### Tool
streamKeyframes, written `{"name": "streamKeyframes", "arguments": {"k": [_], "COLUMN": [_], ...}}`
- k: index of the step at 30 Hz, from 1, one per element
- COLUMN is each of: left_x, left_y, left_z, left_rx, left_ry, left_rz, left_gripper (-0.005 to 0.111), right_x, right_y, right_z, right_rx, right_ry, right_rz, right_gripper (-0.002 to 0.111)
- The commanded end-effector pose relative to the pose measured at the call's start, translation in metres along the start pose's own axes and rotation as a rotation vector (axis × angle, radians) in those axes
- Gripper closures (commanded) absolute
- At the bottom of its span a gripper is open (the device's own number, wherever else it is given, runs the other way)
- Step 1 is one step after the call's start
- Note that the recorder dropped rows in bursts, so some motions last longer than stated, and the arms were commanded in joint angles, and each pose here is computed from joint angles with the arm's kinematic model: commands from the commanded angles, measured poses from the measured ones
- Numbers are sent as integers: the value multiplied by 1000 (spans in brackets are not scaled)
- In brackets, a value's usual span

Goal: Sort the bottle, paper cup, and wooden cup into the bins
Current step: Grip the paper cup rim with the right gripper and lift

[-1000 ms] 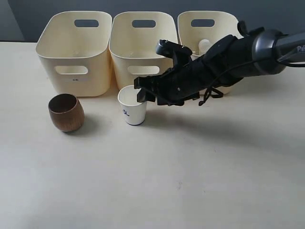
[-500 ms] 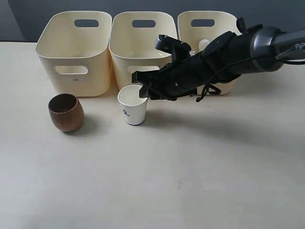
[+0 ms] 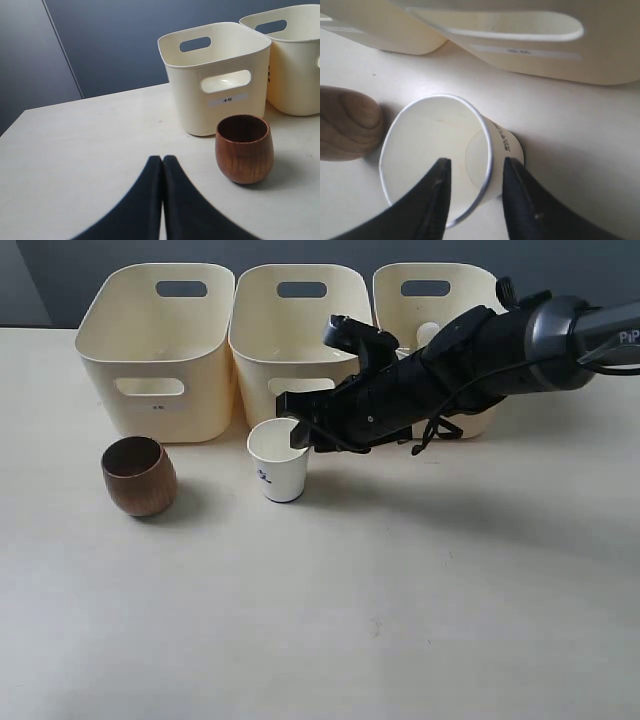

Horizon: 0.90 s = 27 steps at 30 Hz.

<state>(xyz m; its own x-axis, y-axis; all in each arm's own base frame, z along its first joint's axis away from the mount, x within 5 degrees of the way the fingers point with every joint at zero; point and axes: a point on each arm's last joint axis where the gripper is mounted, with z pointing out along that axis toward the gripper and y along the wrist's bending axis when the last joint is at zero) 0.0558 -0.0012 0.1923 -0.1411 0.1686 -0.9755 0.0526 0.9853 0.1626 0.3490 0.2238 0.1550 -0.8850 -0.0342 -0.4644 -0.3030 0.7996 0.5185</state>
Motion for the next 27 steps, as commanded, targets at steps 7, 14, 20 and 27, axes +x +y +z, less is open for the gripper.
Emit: {"name": "streamKeyframes", "arguments": {"k": [7,14,20,27], "left_x": [0,0,0,0], "left_y": [0,0,0,0], "left_z": [0,0,0,0], "left_rx": [3,3,3,3], "left_ry": [-5,-5,-5,-5], "left_rz": [-3,-3,-3,-3], "left_gripper": [107,107,107,107], "right_x": [-1,-2,-4,3], "right_y": [0,0,-1,17], "right_z": [0,0,0,15], "right_rx": [2,4,22,3], "right_ry": [-5,-8,-36,-16], "right_rz": [-14,-16,-10,-56], "right_gripper": [74,74,74,74]}}
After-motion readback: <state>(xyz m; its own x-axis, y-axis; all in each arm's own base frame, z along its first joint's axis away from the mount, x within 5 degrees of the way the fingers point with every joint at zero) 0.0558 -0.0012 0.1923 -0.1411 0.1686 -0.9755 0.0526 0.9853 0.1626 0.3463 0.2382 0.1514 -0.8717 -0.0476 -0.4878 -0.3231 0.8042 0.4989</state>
